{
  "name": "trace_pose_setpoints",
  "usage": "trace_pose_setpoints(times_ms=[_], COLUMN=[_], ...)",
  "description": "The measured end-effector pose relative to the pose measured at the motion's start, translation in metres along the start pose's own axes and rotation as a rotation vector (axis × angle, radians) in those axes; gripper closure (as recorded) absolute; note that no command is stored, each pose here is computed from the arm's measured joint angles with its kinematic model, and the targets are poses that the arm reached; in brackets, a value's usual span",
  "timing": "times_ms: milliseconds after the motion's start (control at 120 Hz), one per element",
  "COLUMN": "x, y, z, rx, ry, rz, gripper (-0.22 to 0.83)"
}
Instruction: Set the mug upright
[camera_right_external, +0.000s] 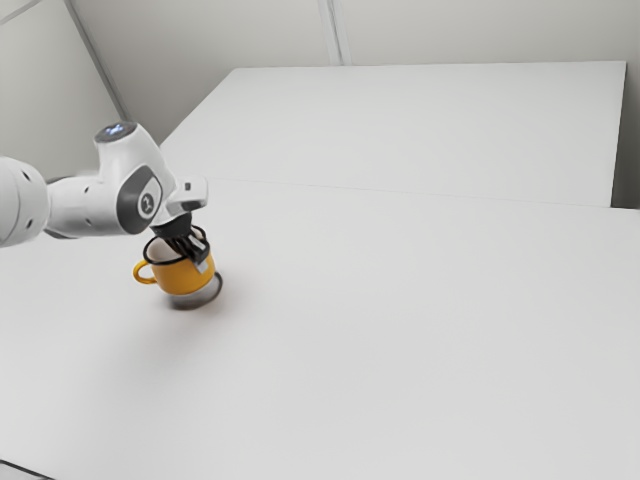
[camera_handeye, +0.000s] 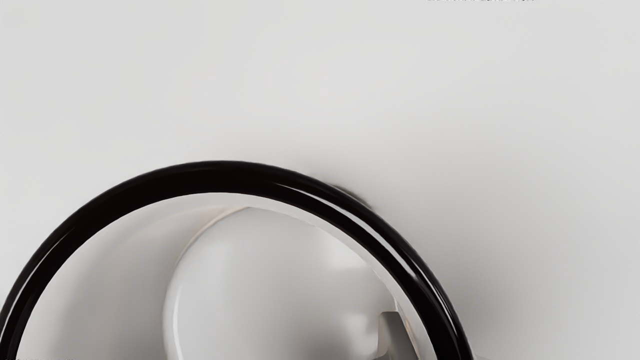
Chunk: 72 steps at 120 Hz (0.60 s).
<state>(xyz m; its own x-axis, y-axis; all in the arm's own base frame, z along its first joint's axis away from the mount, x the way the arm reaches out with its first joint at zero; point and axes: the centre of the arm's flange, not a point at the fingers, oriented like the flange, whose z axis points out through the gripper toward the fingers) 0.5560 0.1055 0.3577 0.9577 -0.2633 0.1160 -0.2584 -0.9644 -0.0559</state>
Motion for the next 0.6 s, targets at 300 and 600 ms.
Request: trace_pose_setpoints(times_ms=[300, 600], x=[0.0, 0.03], y=[-0.001, -0.039], z=[0.001, -0.204], rx=[-0.006, 0.01], ry=[0.012, 0.116], rz=[-0.109, -0.191], gripper=[0.19, 0.06])
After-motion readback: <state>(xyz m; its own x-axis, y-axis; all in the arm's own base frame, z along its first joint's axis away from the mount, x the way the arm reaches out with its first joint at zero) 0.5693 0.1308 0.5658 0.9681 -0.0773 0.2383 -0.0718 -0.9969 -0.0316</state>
